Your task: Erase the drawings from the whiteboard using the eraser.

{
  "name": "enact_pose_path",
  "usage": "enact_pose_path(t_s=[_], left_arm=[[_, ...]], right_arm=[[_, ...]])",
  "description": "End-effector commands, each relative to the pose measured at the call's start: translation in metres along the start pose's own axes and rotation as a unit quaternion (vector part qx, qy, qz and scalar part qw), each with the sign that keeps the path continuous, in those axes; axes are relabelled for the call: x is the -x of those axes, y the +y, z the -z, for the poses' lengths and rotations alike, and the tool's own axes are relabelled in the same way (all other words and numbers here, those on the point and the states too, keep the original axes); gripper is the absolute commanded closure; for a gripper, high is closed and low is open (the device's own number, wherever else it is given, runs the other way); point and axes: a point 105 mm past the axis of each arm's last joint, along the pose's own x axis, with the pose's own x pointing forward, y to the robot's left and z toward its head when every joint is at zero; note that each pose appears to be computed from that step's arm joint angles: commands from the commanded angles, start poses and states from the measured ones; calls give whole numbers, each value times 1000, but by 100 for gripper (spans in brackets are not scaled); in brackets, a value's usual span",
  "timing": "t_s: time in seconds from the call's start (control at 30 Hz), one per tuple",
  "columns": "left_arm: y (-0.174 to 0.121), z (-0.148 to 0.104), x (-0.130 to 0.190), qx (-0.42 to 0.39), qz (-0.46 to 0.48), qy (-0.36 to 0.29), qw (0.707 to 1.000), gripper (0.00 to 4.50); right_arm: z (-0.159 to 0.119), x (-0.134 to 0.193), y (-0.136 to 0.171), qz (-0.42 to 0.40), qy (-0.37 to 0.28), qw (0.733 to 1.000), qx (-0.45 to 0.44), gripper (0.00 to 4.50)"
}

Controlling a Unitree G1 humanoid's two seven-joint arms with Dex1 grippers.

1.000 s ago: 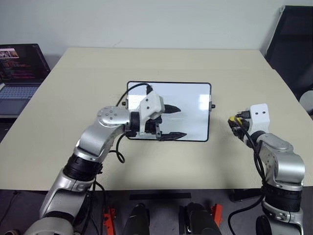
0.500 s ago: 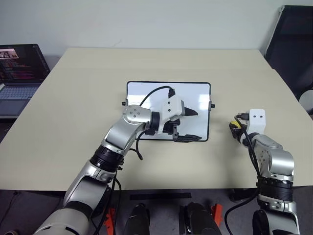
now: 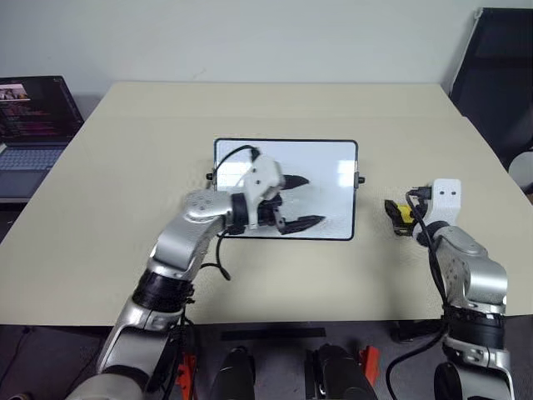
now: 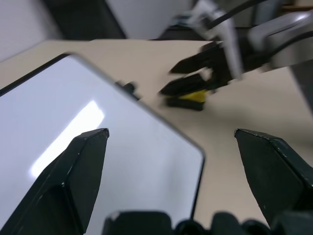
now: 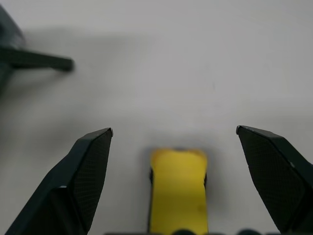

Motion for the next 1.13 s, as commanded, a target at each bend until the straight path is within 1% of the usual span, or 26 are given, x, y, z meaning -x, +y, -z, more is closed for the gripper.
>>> enact_pose_path(t_s=[0.03, 0.13, 0.2, 0.23, 0.33, 0.43, 0.5, 0.57, 0.63, 0.7, 0.8, 0.97, 1.03, 1.13], left_arm=[[32, -28, 54, 4, -189, -71, 979, 0], [42, -26, 85, 10, -301, -83, 950, 0], [43, -11, 103, -4, -368, -62, 928, 0], [41, -6, 109, -12, -385, -53, 921, 0], [35, 40, 145, -7, -469, 8, 883, 0], [26, 66, 163, 24, -509, 32, 860, 0], [18, 77, 167, 47, -519, 41, 853, 0], [13, 82, 165, 61, -524, 43, 848, 0], [11, 82, 160, 65, -526, 42, 847, 0], [9, 82, 162, 66, -528, 43, 846, 0], [4, 85, 156, 75, -529, 53, 844, 0], [-4, 93, 149, 82, -519, 70, 848, 0], [-6, 97, 156, 84, -529, 80, 841, 0], [-7, 100, 159, 86, -535, 87, 836, 0]], right_arm=[[-25, 24, 36, -76, -103, 991, 46, 4], [-16, 36, 39, -84, -122, 988, 52, 4], [-10, 44, 33, -74, -136, 987, 53, 4], [-8, 46, 31, -67, -141, 986, 56, 4], [13, 52, 29, -60, -136, 987, 54, 4], [27, 57, 27, -53, -123, 990, 32, 4], [41, 60, 19, -30, -94, 995, 15, 4], [51, 60, 11, -18, -73, 997, -12, 4], [54, 61, 5, -16, -64, 998, -23, 4], [55, 64, 0, -2, -53, 998, -33, 4], [55, 69, -13, 22, -46, 998, -31, 4], [64, 87, -5, 30, -19, 999, -32, 4], [70, 90, -5, 40, 1, 999, -31, 4], [70, 90, -8, 46, 6, 998, -33, 4]])
